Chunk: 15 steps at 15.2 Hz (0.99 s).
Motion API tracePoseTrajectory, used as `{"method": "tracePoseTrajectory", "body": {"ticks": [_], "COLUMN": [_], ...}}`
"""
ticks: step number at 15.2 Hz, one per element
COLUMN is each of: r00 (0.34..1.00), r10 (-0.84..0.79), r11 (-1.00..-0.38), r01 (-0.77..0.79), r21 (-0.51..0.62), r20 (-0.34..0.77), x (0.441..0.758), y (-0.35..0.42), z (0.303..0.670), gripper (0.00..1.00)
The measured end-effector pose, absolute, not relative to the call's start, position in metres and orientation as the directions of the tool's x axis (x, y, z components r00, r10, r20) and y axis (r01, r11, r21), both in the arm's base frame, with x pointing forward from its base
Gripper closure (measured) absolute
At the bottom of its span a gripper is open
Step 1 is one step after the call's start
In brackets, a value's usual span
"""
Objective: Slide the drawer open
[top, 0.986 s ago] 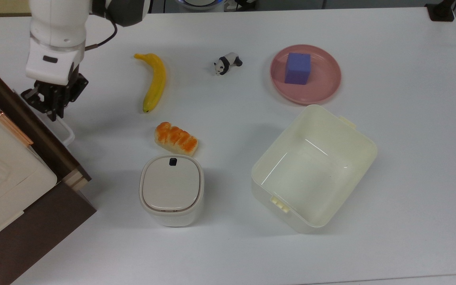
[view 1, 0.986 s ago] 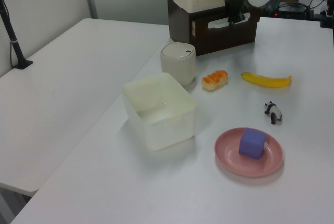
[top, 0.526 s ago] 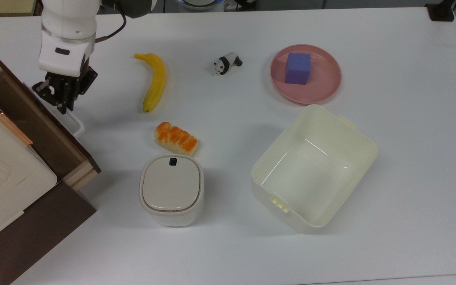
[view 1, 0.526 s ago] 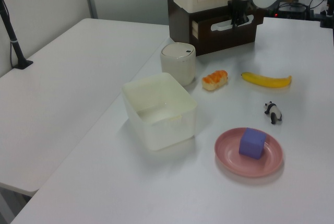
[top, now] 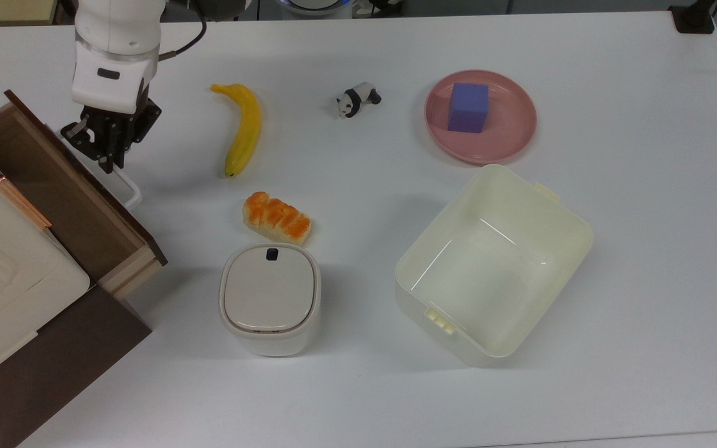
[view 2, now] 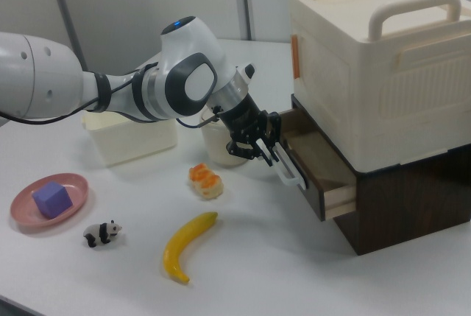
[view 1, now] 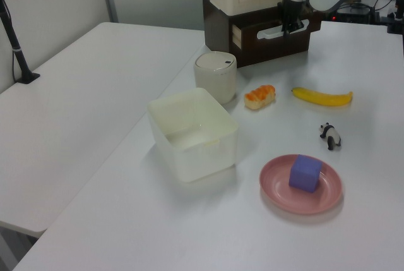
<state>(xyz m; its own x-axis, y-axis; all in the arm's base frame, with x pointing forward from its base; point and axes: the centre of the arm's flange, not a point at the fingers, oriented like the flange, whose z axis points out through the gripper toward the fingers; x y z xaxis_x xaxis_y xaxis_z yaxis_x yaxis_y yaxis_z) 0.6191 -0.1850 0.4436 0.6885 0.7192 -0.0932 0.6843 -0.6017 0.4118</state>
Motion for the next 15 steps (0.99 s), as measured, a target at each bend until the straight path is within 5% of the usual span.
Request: {"method": "tracePoseTrajectory", "body": {"ticks": [8, 14, 15], "r00": [0.704, 0.724, 0.736], "r10": [0.706, 0.685, 0.672], "r11": [-0.621, -0.662, -0.677], "r01": [0.67, 0.667, 0.658], "r21": [0.406, 0.342, 0.33], "r20": [-0.082, -0.086, -0.089], "x": [0.611, 0.612, 0.612], "y": [-0.172, -0.142, -0.131], "z": [0.443, 0.446, 0.451], "gripper": [0.86, 0.22, 0.19]}}
